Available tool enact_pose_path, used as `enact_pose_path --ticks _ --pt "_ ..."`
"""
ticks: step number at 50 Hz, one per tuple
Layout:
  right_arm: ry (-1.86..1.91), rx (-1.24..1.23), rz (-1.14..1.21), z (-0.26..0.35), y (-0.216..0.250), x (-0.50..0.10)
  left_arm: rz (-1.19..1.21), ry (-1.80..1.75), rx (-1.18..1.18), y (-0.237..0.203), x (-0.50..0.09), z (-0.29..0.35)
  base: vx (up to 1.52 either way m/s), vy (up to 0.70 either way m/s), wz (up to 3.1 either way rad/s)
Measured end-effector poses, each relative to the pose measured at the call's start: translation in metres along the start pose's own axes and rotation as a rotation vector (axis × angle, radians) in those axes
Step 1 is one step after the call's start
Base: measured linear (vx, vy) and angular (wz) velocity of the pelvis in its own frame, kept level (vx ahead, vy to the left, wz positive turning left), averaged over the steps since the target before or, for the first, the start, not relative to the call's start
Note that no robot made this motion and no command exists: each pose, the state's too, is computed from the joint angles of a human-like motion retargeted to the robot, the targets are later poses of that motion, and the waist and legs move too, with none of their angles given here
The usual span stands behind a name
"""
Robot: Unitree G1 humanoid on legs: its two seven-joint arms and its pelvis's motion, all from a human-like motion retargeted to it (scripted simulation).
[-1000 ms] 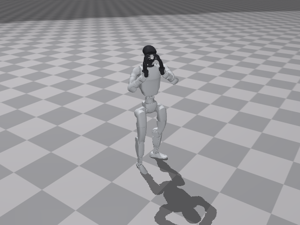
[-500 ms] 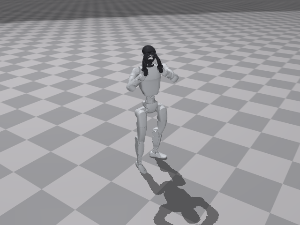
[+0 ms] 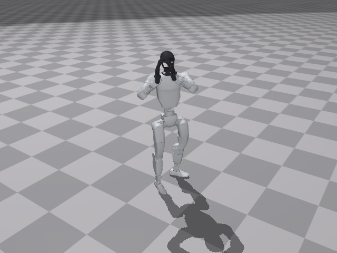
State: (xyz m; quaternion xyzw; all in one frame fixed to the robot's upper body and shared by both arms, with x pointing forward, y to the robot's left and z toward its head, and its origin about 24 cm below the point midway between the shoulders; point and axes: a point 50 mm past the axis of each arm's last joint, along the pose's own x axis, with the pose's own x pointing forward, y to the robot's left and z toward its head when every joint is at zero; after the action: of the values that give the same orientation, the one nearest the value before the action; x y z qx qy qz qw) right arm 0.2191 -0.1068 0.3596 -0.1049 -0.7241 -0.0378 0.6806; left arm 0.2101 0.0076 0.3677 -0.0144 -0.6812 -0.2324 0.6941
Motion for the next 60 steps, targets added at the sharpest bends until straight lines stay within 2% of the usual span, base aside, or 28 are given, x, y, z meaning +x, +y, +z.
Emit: enact_pose_path --ticks 4,7,9,14,17,20,22,25,29,34,38,42,44,46,47,49,54,56,57,58,59,60 --pt "0.057 -0.004 -0.161 -0.008 -0.014 -0.003 0.053 0.014 -0.048 0.002 -0.002 0.002 0.02 -0.05 -0.21" --pt "0.028 0.056 -0.017 0.002 0.016 0.000 0.036 0.067 -0.133 -0.026 0.005 -0.008 0.01 -0.01 -0.07" --pt "0.007 0.034 -0.007 0.004 0.020 0.001 0.047 0.076 -0.130 -0.031 0.007 -0.013 0.01 -0.02 -0.09" --pt "0.070 0.002 -0.121 -0.010 -0.014 0.000 0.000 0.032 0.060 0.003 0.002 -0.012 0.01 -0.01 -0.07" --pt "0.167 0.162 -0.158 -0.014 -0.014 -0.007 0.001 0.049 0.080 0.006 -0.005 -0.014 0.00 0.00 0.00" --pt "0.213 0.398 -0.016 -0.003 0.019 -0.012 -0.093 0.050 0.113 -0.017 -0.006 -0.021 0.00 0.00 0.00" --pt "0.213 0.501 -0.011 0.002 0.028 -0.014 -0.123 -0.019 0.214 -0.023 -0.005 -0.022 0.00 0.00 0.00" --pt "0.245 0.580 -0.068 -0.005 0.011 -0.018 -0.196 -0.162 0.434 -0.007 -0.006 -0.013 0.00 0.00 0.00" --pt "0.342 0.569 -0.167 -0.023 -0.016 -0.030 -0.234 -0.269 0.644 0.017 -0.015 -0.002 -0.01 0.02 0.16" --pt "0.416 0.920 0.035 0.000 0.031 -0.037 -0.372 -0.169 0.677 -0.004 -0.022 -0.034 -0.02 0.06 0.40" --pt "0.374 0.846 -0.008 -0.006 0.024 -0.034 -0.353 -0.225 0.719 0.007 -0.024 -0.026 -0.03 0.05 0.61" --pt "0.489 0.746 -0.122 -0.031 0.007 -0.045 -0.328 -0.265 0.806 0.027 -0.030 -0.012 -0.03 0.07 0.78" --pt "0.417 0.862 -0.009 -0.020 0.013 -0.044 -0.436 -0.265 0.820 0.025 -0.038 -0.015 -0.03 0.08 0.92" --pt "0.474 0.775 0.126 -0.022 0.029 -0.048 -0.498 -0.185 0.885 0.027 -0.041 -0.030 -0.03 0.10 0.99" --pt "0.518 0.981 0.077 -0.012 0.038 -0.049 -0.499 -0.152 0.874 0.026 -0.042 -0.036 -0.03 0.12 1.06" --pt "0.523 1.120 0.045 -0.003 0.046 -0.048 -0.480 -0.129 0.871 0.027 -0.045 -0.042 -0.02 0.12 1.09" --pt "0.573 0.971 -0.132 -0.030 0.025 -0.054 -0.338 -0.156 0.855 0.040 -0.044 -0.022 -0.01 0.12 1.18" --pt "0.579 0.768 -0.050 -0.043 0.022 -0.058 -0.345 -0.175 0.921 0.046 -0.047 -0.019 0.00 0.11 1.21" --pt "0.627 0.888 -0.135 -0.041 0.025 -0.061 -0.341 -0.163 0.917 0.048 -0.047 -0.020 0.01 0.11 1.21" --pt "0.643 0.986 -0.122 -0.036 0.032 -0.061 -0.380 -0.138 0.917 0.047 -0.050 -0.024 0.01 0.09 1.19" --pt "0.641 1.074 -0.059 -0.027 0.042 -0.060 -0.441 -0.106 0.919 0.046 -0.053 -0.030 0.01 0.08 1.14" --pt "0.559 1.052 0.111 -0.016 0.052 -0.055 -0.517 -0.093 0.934 0.043 -0.057 -0.037 0.01 0.07 1.10"
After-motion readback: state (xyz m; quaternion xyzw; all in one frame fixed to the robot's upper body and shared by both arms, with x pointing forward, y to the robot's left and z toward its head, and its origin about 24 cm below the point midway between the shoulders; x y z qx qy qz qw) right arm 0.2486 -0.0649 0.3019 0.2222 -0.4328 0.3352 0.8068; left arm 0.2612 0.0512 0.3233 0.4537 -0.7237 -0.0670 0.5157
